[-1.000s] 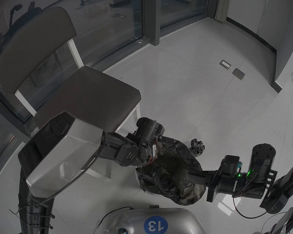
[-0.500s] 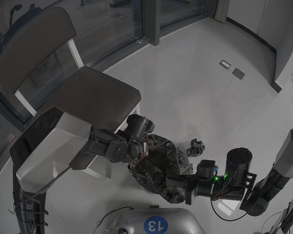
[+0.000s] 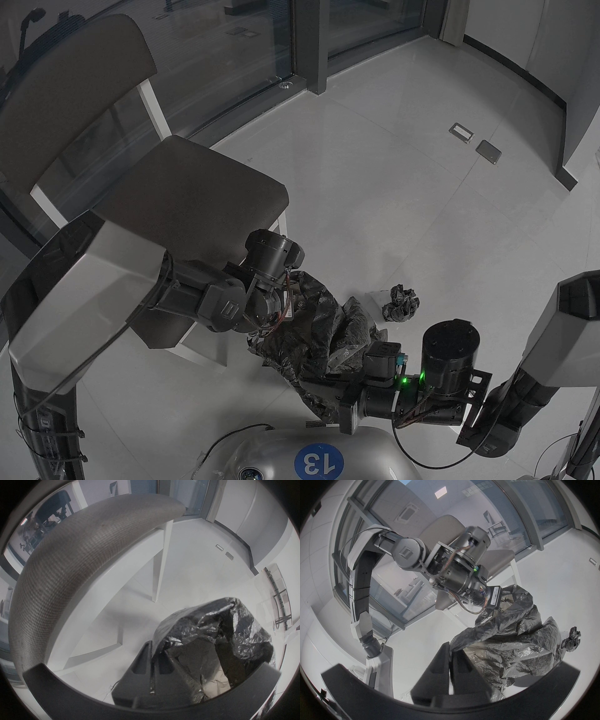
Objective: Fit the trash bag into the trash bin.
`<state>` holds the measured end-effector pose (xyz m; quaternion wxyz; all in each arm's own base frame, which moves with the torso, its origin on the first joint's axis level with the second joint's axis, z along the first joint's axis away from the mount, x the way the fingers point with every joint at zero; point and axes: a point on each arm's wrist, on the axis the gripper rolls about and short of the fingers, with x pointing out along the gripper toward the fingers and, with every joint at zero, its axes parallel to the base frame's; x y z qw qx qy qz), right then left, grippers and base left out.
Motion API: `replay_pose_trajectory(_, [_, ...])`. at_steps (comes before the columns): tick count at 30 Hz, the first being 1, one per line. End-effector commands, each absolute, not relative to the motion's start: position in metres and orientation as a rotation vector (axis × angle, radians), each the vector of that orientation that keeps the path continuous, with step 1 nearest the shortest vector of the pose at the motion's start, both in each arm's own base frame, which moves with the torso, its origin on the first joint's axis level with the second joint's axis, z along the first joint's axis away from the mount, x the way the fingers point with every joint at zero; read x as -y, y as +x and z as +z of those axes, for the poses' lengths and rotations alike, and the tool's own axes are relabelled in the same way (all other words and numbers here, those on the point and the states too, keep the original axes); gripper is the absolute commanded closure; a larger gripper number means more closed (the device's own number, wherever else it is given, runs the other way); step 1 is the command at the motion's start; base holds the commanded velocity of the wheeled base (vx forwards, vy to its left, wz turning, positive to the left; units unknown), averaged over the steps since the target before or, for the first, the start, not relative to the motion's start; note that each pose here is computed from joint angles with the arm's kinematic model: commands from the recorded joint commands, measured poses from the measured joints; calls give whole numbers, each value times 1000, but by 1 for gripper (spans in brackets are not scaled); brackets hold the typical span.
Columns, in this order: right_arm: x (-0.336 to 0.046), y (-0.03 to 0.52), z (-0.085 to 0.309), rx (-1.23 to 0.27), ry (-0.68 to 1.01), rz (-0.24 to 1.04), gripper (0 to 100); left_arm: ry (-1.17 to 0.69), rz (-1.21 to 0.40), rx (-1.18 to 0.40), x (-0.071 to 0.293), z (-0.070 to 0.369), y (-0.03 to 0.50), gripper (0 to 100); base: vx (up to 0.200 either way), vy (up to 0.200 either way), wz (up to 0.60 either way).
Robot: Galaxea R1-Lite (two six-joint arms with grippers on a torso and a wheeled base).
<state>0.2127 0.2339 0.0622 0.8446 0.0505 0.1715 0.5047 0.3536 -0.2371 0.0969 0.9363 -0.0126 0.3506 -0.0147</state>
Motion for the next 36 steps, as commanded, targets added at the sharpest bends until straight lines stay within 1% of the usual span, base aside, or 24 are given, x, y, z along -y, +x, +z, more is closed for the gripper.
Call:
replay_pose_trajectory(1, [-235, 215, 54, -386, 105, 1058, 100, -25, -38, -710, 238, 101, 351, 100, 0, 0, 0])
replay_pose_trajectory(3, [-233, 218, 53, -387, 130, 1042, 100, -21, -47, -711, 241, 100, 348, 100, 0, 0, 0])
replay_pose_trajectory(6, [-221, 230, 52, -373, 194, 986, 100, -14, -61, -714, 247, 99, 345, 100, 0, 0, 0])
replay_pose_trajectory(14, [-191, 250, 49, -375, 284, 862, 100, -1, -77, -723, 255, 94, 341, 100, 0, 0, 0])
replay_pose_trajectory(19, [-187, 255, 41, -394, 316, 832, 100, 9, -90, -731, 262, 89, 338, 100, 0, 0, 0])
replay_pose_trajectory(24, [-192, 256, 41, -367, 322, 851, 100, 12, -87, -731, 263, 89, 336, 100, 0, 0, 0])
replay_pose_trajectory(26, [-209, 249, 37, -383, 321, 904, 100, 8, -79, -721, 260, 94, 337, 100, 0, 0, 0])
replay_pose_trajectory(36, [-245, 232, 30, -412, 325, 1016, 100, 6, -74, -715, 248, 107, 327, 100, 0, 0, 0])
